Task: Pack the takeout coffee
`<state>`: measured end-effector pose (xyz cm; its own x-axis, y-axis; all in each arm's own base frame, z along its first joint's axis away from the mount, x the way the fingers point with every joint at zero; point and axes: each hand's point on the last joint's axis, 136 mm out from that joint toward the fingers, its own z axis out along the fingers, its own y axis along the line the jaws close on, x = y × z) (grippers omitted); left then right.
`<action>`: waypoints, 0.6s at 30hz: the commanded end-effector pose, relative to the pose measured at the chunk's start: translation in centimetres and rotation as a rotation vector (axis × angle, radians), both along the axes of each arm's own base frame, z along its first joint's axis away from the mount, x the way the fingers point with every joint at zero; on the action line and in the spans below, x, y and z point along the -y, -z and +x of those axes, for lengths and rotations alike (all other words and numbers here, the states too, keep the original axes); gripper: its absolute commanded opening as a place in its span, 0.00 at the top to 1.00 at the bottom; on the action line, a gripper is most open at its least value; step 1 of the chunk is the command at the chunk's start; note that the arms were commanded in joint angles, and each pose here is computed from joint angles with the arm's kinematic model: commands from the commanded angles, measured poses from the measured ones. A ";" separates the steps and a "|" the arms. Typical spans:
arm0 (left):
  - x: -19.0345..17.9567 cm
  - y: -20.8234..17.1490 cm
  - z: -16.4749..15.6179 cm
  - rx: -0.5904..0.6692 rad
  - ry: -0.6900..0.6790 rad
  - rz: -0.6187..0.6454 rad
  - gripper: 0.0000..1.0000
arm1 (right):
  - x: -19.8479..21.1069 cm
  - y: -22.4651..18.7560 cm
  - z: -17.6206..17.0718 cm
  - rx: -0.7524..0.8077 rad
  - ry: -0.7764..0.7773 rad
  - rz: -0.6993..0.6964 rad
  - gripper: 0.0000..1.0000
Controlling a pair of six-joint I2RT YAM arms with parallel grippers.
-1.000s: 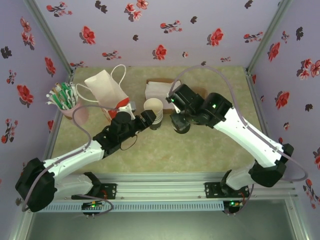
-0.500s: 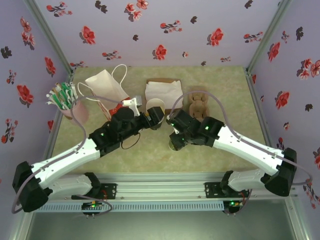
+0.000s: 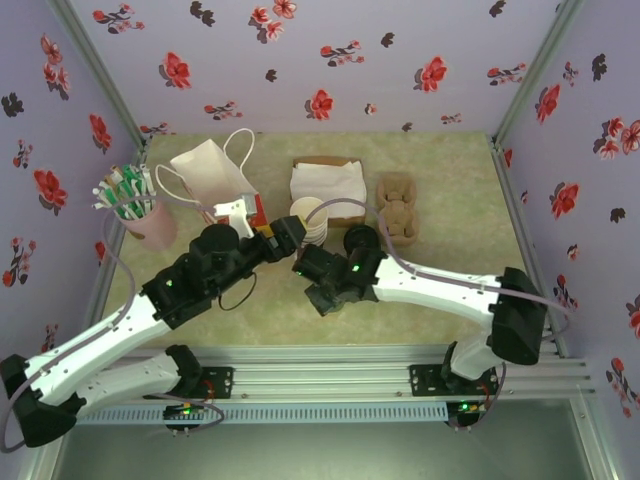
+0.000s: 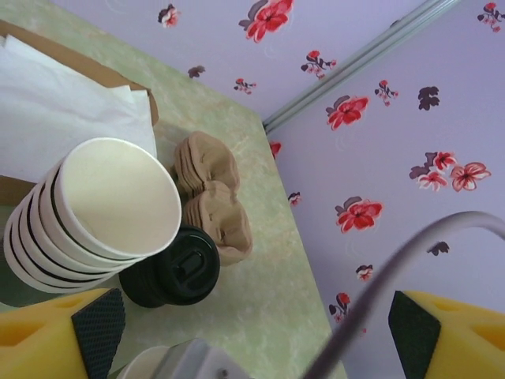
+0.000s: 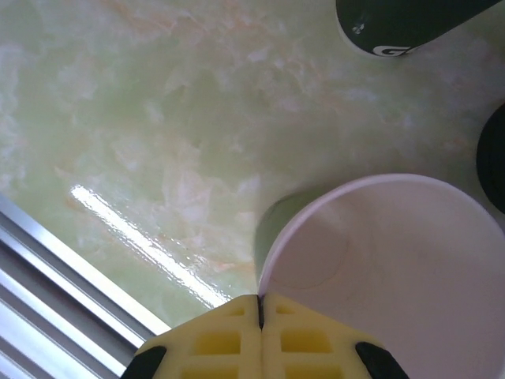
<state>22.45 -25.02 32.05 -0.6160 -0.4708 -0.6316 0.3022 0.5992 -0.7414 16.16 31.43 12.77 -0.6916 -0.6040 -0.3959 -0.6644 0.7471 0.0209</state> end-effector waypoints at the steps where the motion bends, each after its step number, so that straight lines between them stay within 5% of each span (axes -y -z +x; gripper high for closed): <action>1: -1.2 1.2 0.0 0.013 -0.035 0.069 0.10 | -1.2 -0.8 0.8 0.068 -0.009 -0.008 1.00; 4: -1.5 1.4 -0.1 0.014 -0.042 0.071 0.09 | -1.4 -0.5 1.1 0.083 -0.005 -0.027 1.00; 9: -1.6 1.6 -0.1 0.012 -0.046 0.073 0.08 | -1.7 -0.7 1.1 0.080 -0.008 -0.021 0.69; 18: -1.8 1.0 -0.6 0.013 -0.027 0.104 0.01 | 0.1 -5.2 1.0 0.126 0.046 0.058 0.43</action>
